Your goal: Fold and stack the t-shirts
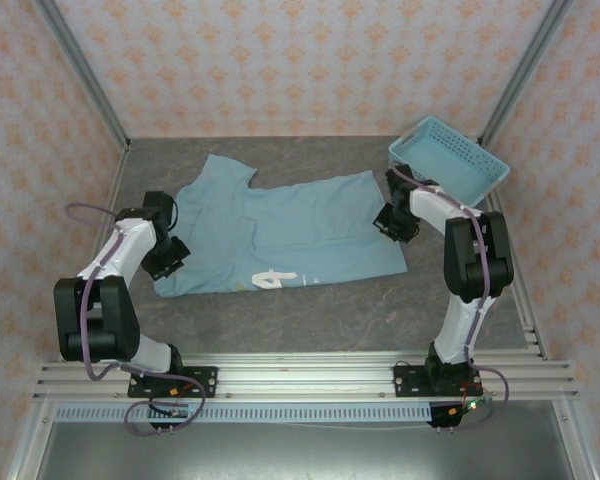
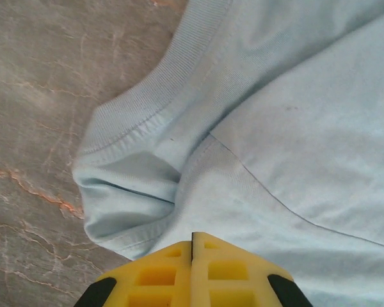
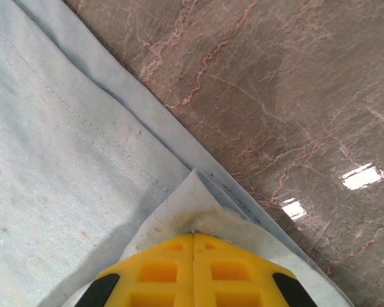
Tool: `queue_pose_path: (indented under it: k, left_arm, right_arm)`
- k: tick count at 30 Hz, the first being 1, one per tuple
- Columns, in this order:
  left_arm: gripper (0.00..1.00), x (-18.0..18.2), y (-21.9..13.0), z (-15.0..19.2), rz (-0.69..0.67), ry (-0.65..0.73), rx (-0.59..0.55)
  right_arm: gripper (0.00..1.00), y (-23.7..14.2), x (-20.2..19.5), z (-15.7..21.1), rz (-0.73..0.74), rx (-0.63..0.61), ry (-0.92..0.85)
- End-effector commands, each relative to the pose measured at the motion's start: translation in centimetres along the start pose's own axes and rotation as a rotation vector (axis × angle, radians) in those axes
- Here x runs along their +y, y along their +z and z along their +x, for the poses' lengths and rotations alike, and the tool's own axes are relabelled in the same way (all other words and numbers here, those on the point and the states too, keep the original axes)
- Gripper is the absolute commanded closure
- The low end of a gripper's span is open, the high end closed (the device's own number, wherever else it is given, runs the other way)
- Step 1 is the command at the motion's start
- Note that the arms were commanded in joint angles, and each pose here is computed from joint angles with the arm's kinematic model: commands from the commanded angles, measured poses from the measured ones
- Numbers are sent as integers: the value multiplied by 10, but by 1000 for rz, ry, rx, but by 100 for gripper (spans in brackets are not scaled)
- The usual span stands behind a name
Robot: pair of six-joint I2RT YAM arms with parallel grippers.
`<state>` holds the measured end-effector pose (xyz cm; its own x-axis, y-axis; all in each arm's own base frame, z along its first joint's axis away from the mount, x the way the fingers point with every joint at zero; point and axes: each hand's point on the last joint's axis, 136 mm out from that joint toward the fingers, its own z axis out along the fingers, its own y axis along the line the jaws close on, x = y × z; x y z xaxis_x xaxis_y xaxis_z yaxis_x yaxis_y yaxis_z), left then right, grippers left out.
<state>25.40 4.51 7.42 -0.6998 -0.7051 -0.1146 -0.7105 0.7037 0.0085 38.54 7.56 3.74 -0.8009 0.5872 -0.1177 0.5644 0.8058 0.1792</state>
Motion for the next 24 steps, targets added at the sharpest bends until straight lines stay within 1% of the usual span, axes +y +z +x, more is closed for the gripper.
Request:
queue_pose_path:
  k: [1,7,9,13,16,18,19,21,23,24]
  left_arm:
    - [100,4,2,10,-13,-16,26]
    - [100,4,6,15,-30,8,29]
    - [100,5,7,16,-36,11,26]
    - [100,4,-4,19,-32,17,13]
    - [100,1,-10,33,-23,9,46]
    - [98,-2,-10,47,-12,-5,93]
    - [97,-2,-9,55,-11,-21,117]
    - [93,-1,-6,67,-4,-52,150]
    - [82,4,-3,76,-9,-85,168]
    - [77,10,-3,76,-29,-86,162]
  right_arm:
    - [100,-12,-5,-10,35,-38,35]
    - [100,-23,1,-14,26,-42,70]
    - [100,-22,0,-15,35,-44,77]
    - [100,-7,0,-17,57,-30,81]
    - [100,7,-2,-15,73,6,79]
    - [99,8,-2,-14,72,13,71]
    - [95,7,-2,-14,67,10,66]
    - [82,-2,-3,-15,63,-9,52]
    - [68,-16,-6,-15,58,-30,35]
    - [64,-22,-7,-14,58,-41,28]
